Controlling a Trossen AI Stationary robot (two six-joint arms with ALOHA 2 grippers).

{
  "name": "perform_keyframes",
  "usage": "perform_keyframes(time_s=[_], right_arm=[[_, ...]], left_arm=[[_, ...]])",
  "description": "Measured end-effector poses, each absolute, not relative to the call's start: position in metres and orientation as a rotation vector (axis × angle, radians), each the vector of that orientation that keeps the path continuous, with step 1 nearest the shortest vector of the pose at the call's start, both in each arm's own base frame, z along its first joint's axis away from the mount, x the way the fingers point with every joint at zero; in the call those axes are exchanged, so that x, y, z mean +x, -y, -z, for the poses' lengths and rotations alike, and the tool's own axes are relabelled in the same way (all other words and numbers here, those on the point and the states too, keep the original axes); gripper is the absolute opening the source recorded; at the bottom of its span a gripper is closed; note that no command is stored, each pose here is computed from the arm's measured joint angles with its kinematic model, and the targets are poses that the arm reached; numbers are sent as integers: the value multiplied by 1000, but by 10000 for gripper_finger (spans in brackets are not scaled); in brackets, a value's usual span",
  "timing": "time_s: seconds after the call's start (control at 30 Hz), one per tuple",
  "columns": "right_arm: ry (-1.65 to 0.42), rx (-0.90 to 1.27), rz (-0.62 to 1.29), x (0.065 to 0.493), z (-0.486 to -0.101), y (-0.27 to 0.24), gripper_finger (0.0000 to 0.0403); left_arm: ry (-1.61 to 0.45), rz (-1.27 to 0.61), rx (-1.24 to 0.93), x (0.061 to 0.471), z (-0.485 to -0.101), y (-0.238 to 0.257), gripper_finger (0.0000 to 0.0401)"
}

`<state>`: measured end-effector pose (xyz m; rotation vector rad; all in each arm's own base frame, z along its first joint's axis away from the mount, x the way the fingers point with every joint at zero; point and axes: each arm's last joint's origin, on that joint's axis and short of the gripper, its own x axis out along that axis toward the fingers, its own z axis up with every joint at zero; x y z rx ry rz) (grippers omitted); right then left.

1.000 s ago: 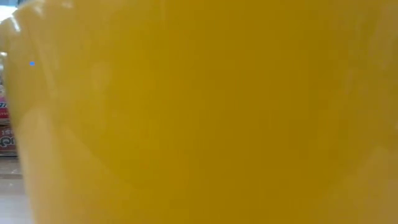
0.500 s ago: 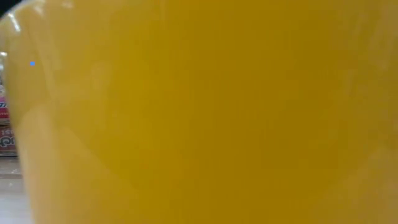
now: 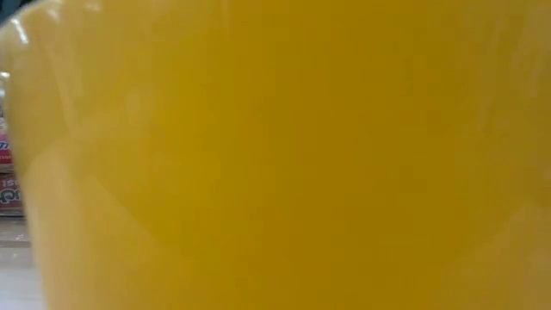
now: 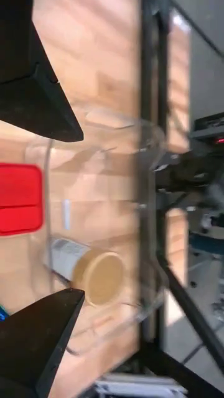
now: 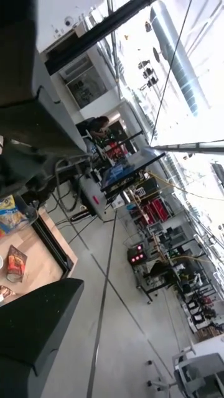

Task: Pick & Place Food Item
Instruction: Put the red seasoning can into the right transparent bin

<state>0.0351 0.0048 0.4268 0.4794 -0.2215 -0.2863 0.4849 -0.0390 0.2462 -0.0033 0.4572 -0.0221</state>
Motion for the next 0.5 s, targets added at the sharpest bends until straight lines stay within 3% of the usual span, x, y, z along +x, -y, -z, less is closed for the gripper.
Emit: perform_keyframes(time_s=[0.5], right_arm=[[216,464,285,36,-426,-5,333]], left_arm=[[-552,-41,33,495,-201,41,400]])
